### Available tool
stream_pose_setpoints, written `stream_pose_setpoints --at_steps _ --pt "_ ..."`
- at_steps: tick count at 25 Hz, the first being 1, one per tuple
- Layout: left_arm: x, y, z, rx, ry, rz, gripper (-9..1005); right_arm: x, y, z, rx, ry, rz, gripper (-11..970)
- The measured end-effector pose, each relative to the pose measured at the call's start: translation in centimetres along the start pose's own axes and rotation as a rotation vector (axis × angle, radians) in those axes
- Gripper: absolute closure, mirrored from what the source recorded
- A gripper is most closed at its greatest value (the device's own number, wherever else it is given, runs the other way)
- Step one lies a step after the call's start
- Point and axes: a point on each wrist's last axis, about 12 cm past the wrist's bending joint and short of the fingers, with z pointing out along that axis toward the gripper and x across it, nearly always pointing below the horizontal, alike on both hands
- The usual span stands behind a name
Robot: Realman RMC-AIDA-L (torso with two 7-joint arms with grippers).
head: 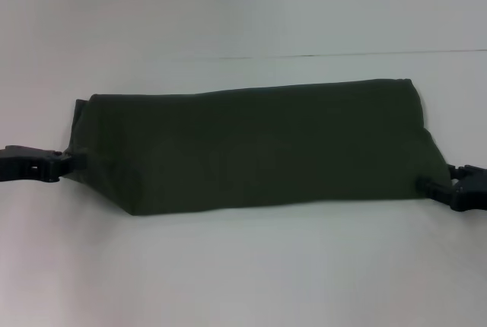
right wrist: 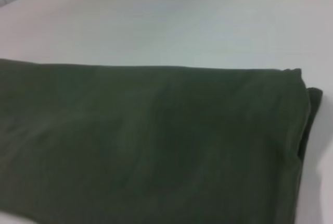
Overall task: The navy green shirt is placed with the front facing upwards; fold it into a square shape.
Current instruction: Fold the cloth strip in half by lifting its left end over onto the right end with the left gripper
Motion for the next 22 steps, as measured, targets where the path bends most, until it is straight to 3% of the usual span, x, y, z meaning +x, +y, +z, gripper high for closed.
stream_pose_setpoints --at_steps 15,22 --pt "0.13 0.05 -0.16 0.0 0.002 -0.001 918 0.13 0.36 0.66 -0.005 0.016 0.011 357" --pt "0.07 0.03 -0.12 0.001 0.003 0.0 913 0.47 0.23 0.18 -0.005 0.013 0.016 491"
